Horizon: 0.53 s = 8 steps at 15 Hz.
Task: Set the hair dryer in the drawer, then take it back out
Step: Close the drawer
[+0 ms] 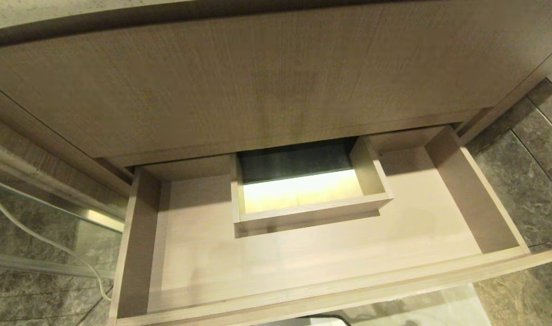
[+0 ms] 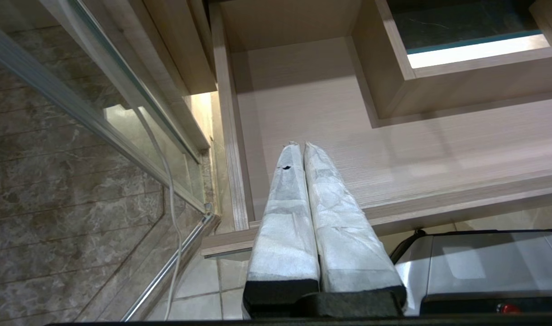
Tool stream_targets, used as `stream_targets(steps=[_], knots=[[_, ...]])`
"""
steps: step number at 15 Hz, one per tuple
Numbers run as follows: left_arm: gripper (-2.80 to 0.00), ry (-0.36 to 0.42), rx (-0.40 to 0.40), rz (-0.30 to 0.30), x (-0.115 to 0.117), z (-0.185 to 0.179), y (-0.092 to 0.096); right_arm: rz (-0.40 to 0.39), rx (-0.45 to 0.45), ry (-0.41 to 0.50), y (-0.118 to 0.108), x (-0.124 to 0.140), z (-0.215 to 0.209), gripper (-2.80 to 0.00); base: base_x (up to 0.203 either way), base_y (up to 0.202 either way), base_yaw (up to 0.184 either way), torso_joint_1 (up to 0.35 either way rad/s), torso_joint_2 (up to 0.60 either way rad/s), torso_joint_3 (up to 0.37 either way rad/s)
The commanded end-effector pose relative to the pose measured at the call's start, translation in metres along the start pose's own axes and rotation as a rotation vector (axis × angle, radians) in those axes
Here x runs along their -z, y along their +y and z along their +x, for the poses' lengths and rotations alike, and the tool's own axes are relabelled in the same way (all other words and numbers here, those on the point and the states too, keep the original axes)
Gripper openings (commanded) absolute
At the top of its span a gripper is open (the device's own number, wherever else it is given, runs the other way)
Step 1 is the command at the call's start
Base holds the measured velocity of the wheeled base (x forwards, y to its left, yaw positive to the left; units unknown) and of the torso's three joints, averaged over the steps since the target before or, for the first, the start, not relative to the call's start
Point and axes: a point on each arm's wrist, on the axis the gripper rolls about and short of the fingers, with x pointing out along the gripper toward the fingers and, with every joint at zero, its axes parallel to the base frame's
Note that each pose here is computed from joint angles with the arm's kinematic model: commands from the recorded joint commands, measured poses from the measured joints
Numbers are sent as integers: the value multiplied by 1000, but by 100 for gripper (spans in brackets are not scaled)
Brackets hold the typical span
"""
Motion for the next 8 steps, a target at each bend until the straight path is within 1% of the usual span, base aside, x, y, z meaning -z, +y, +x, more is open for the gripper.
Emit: stream_targets(steps=[1,4,8], knots=[[-280,0,0,0,0,0,0,13,-35,113,-9,-22,28,-280,0,0,0,0,0,0],[-280,1,0,0,0,0,0,21,-13,143,-22,-53,50,-280,0,0,0,0,0,0],[-280,1,0,0,0,0,0,31,-9,176,-40,-92,81,-280,0,0,0,0,0,0]])
